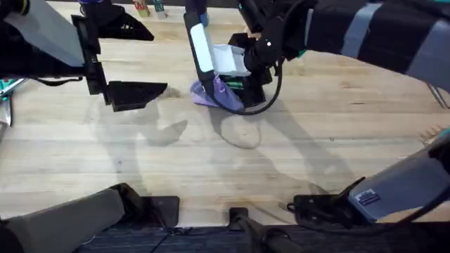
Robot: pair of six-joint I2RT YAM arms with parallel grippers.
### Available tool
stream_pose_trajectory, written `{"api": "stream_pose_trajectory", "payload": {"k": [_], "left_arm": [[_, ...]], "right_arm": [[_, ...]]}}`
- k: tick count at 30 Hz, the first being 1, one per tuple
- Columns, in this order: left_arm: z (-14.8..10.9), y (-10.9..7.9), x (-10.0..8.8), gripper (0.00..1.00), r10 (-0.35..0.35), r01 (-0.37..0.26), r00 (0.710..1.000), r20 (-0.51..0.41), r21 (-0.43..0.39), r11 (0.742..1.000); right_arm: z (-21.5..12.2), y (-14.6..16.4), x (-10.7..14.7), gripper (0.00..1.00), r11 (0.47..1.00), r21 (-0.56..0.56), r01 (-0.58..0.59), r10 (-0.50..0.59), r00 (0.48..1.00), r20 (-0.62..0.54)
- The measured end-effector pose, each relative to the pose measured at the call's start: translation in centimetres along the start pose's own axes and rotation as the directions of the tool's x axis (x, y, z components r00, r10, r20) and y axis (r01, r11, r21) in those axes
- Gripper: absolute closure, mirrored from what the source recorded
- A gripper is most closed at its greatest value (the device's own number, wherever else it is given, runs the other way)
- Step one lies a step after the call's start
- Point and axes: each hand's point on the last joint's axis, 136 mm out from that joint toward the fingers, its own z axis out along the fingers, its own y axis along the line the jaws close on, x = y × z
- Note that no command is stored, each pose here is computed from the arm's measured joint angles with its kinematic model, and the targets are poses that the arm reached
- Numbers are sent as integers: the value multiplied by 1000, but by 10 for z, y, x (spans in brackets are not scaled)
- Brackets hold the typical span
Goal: Unzip the bag, pick up the pens from the table one at a time and place them inside, then zip the bag closed.
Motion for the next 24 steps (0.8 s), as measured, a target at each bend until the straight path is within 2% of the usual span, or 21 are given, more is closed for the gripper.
{"api": "stream_pose_trajectory", "payload": {"k": [6,13,17,20,22,24], "left_arm": [[0,0,0,8,0,0,1000,0,0,1000],[0,1,1,7,5,-5,1000,-3,-2,1000],[0,2,6,8,24,-24,999,-33,-3,1000],[0,3,8,8,32,-32,998,-45,-4,999],[0,4,9,8,38,-38,998,-51,-5,999],[0,5,10,8,42,-42,998,-56,-6,999]], "right_arm": [[-9,0,-1,6,997,10,-73,73,997,5],[-61,-3,-7,5,984,91,-155,151,987,48],[-83,1,-7,5,960,106,-259,253,965,71],[-95,8,-6,5,924,96,-369,363,928,82],[-103,12,-6,6,873,87,-481,473,876,96],[-110,13,-6,6,798,78,-598,588,800,115]]}}
